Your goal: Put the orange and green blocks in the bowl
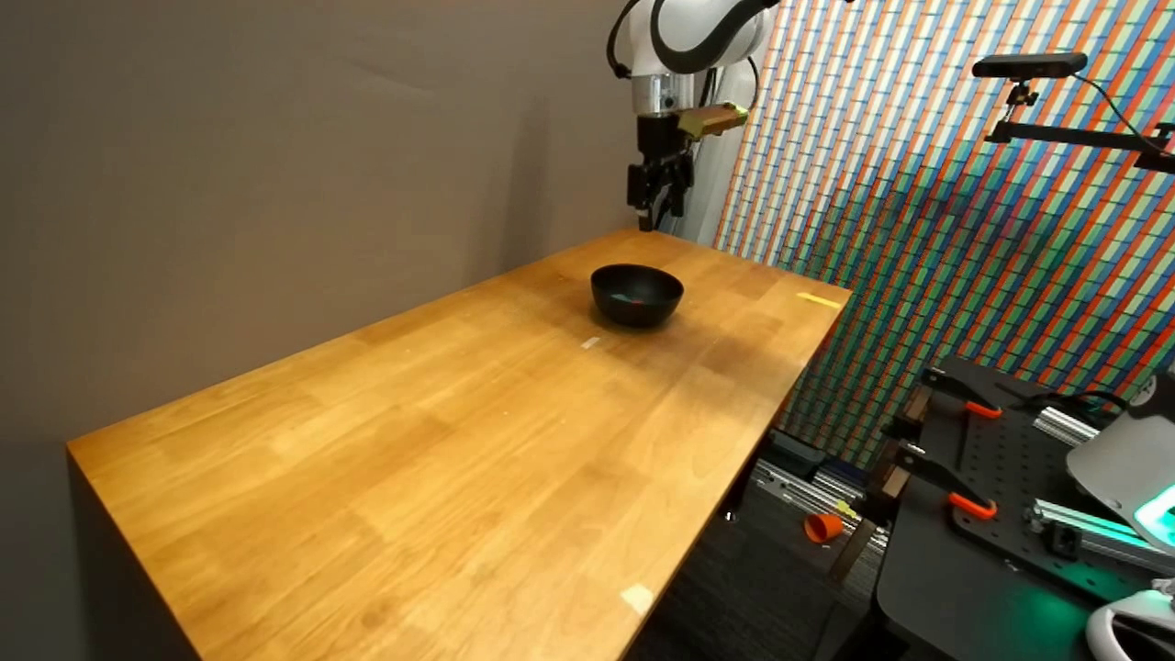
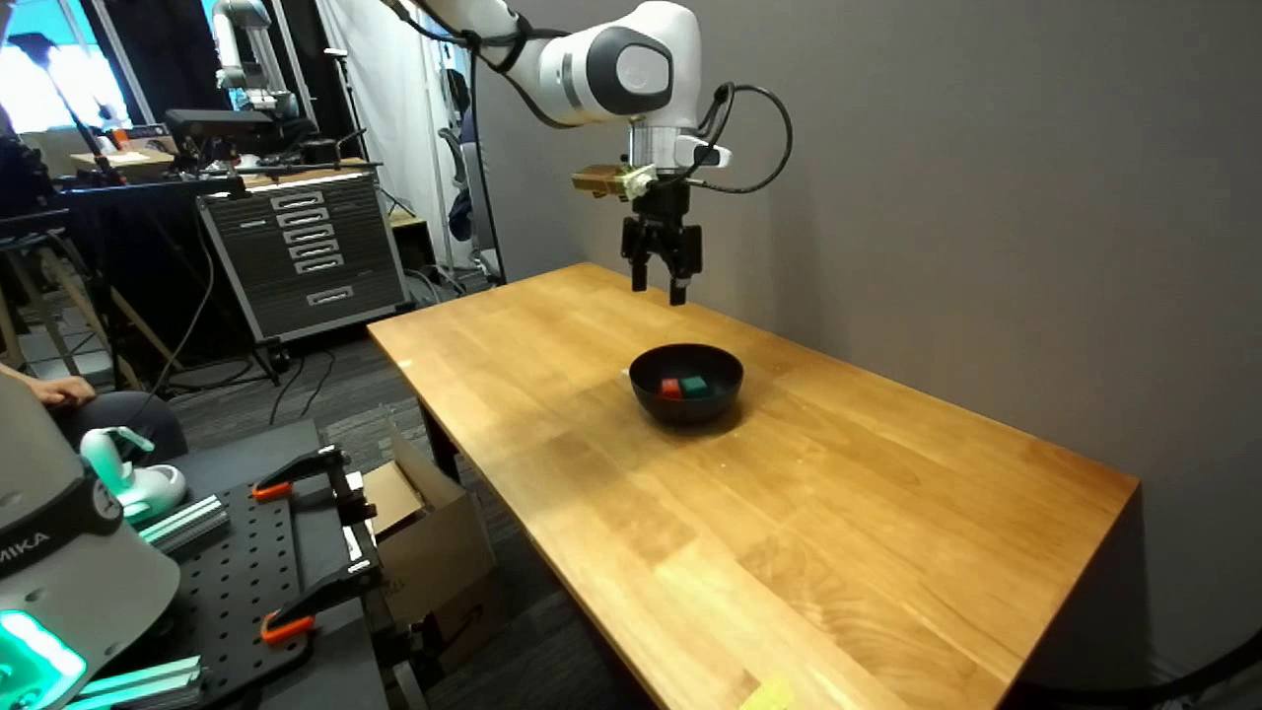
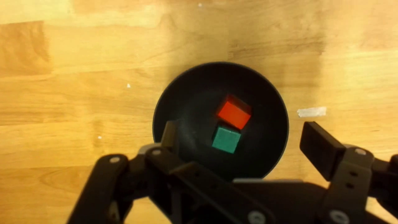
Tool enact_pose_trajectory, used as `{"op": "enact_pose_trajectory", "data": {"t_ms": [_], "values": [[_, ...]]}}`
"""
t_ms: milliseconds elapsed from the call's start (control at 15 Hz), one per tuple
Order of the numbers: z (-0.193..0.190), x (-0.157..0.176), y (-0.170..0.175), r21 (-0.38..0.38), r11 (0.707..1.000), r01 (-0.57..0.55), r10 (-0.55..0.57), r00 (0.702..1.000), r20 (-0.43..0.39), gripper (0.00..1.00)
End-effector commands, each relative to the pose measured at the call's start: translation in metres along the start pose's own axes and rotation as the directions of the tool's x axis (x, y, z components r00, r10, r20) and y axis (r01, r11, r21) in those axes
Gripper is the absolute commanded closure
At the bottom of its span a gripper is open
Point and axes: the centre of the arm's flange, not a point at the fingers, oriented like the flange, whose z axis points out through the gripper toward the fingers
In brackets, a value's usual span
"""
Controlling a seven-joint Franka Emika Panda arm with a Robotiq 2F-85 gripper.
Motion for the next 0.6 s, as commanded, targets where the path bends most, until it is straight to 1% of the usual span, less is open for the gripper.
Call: {"op": "enact_pose_trajectory", "data": {"t_ms": [0,267,333,467,533], "values": [[-0.015,-0.077,0.044,0.097,0.995,0.007,-0.011,0.999,0.045,0.00],[0.000,-0.140,0.090,0.183,0.983,-0.004,-0.018,0.993,0.119,0.00],[0.004,-0.088,0.070,0.131,0.991,-0.014,0.000,0.994,0.106,0.00],[0.009,-0.113,0.087,0.156,0.988,-0.018,-0.002,0.992,0.128,0.00],[0.009,-0.120,0.089,0.160,0.987,-0.018,-0.003,0.991,0.132,0.00]]}}
